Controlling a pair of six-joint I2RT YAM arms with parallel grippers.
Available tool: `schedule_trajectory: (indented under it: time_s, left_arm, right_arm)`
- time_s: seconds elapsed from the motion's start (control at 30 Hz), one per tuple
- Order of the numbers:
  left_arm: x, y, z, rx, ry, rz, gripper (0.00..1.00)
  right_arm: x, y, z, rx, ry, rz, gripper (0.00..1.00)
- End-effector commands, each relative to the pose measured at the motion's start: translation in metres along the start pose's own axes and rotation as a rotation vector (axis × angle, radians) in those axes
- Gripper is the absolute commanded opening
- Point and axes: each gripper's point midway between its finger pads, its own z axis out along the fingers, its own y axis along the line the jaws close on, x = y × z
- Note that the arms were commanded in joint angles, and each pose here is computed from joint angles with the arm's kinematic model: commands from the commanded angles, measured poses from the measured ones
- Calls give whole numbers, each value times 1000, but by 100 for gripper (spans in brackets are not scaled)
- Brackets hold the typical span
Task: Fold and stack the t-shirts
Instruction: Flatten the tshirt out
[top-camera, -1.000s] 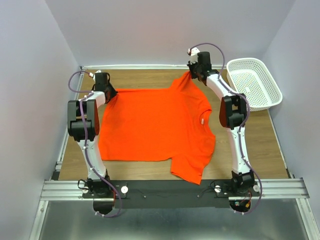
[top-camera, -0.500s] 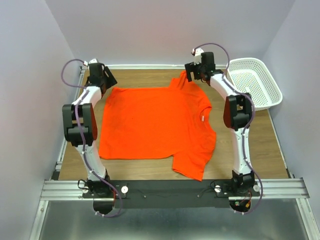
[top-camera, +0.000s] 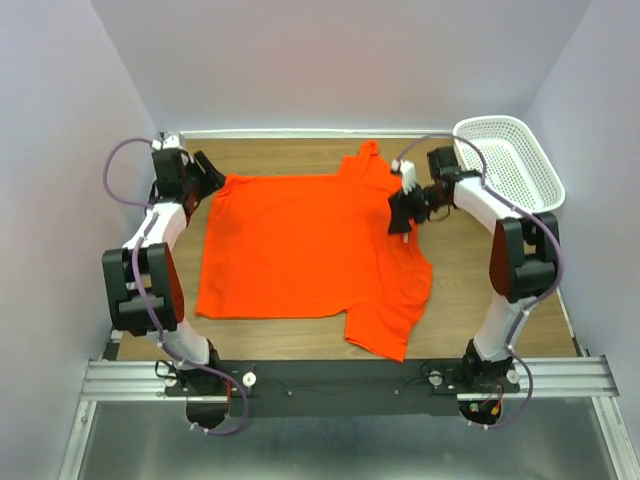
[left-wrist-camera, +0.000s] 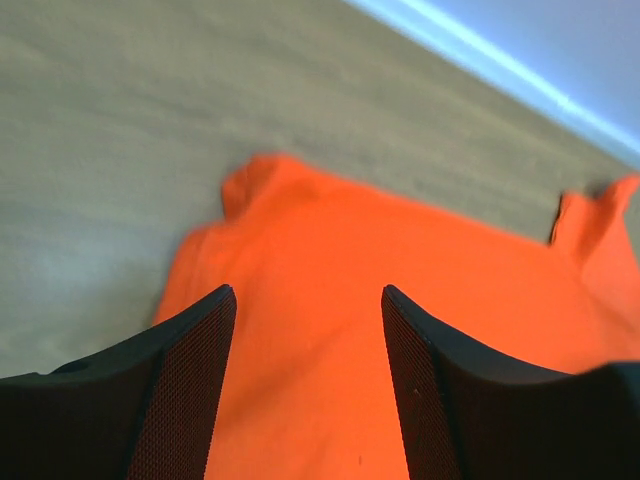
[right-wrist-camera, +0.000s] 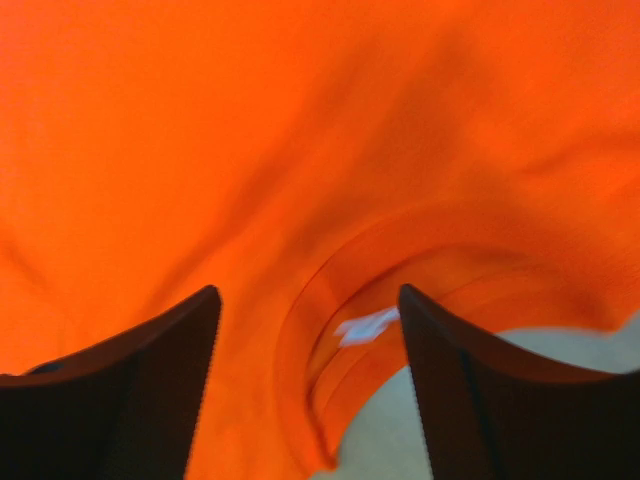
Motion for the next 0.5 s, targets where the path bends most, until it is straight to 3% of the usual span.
schedule_trajectory:
  time_s: [0.0, 0.03, 0.07, 0.13, 0.33, 0.47]
  left_arm:
    - [23, -23, -40, 107, 68, -3, 67]
    - [45, -16, -46, 100, 103, -15, 67]
    - [50, -15, -53, 101, 104, -15, 67]
    - [50, -20, -70, 116, 78, -6, 67]
    - [46, -20, -105, 109, -13, 48, 67]
    - [48, -16, -112, 89, -32, 85, 67]
  right_arm:
    - [77, 46, -29, -87, 193, -82, 75]
    - [80, 47, -37, -51, 197, -88, 72]
    - [101, 43, -42, 4, 262, -65, 68]
    - [106, 40, -58, 97, 272, -43, 60]
    - [143, 43, -86, 265, 337, 25, 63]
    - [166, 61, -69, 150, 376, 77, 67]
